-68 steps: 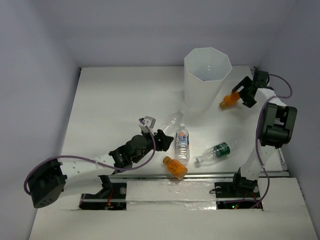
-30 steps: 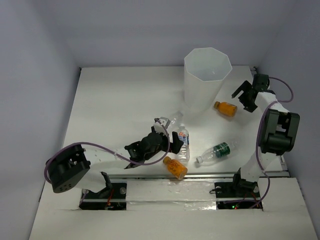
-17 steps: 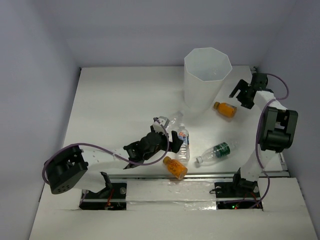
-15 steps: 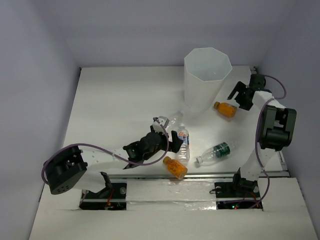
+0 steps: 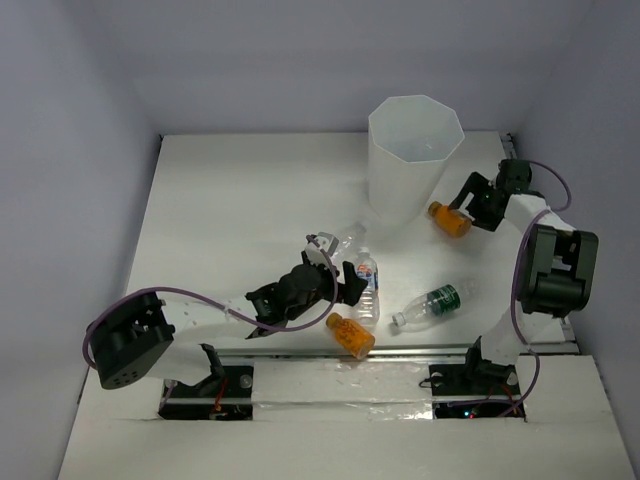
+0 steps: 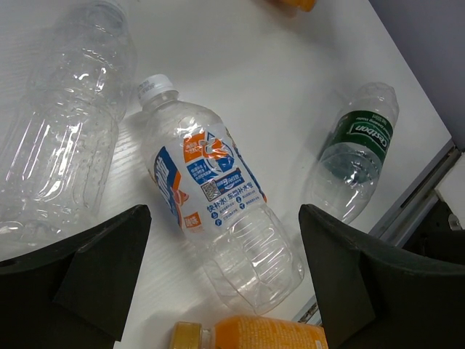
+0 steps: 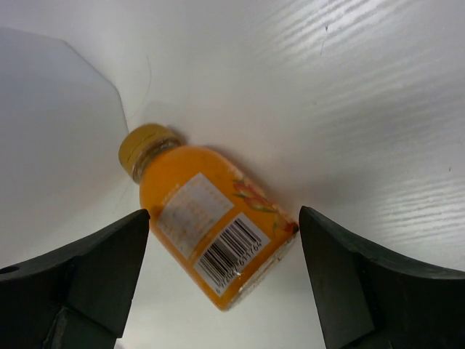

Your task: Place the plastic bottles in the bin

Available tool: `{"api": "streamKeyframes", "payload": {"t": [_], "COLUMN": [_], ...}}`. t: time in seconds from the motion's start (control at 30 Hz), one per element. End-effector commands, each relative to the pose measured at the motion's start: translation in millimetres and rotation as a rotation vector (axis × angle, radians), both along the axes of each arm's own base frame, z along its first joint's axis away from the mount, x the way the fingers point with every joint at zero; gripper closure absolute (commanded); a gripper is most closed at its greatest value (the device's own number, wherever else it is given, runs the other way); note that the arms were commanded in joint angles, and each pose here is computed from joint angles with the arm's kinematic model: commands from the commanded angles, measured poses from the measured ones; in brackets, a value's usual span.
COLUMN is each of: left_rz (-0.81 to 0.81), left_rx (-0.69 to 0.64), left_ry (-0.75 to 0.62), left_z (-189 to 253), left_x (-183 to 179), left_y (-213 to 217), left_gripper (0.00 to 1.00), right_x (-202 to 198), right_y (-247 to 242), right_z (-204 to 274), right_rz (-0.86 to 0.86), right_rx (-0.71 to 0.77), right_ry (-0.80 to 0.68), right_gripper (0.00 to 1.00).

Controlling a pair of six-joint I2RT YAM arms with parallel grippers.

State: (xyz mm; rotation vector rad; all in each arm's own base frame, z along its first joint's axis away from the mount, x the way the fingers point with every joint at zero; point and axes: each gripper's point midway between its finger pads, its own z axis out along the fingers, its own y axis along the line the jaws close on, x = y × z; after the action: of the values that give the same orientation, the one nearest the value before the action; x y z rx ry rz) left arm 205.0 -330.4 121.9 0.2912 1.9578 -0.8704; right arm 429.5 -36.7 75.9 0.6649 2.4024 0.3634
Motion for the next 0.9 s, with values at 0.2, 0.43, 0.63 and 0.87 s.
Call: {"api": "streamKeyframes", "payload": {"t": [0.2, 0.43, 0.63, 0.87], "left_rz": [-0.022, -0.019, -0.019, -0.008], "left_rx": [-0.070, -0.062, -0.048, -0.021], "left_ry": [-0.030, -0.026, -0.021, -0.017], "left_z": [17.1, 13.9, 10.6, 4.4], "left_x": [-2.7, -2.3, -1.3, 2.1], "left_y": [-5.3, -5.0, -6.9, -7.6], "left_gripper": [0.20, 0.20, 0.20, 0.20], "right_x": [-13.3, -16.2, -19.4, -28.6], "right_y": [24.9, 33.6, 30.8, 18.9], "right_z": [20.0, 15.4, 2.2, -9.3], "right_rz": [0.035, 0.054, 0.051, 0.006], "right_rx": [0.034, 0.012, -0.013, -0.065], "right_ry": [-0.118, -0.100, -0.013, 0.047], "right_gripper": [0.06, 0.10, 0.19, 0.26]}}
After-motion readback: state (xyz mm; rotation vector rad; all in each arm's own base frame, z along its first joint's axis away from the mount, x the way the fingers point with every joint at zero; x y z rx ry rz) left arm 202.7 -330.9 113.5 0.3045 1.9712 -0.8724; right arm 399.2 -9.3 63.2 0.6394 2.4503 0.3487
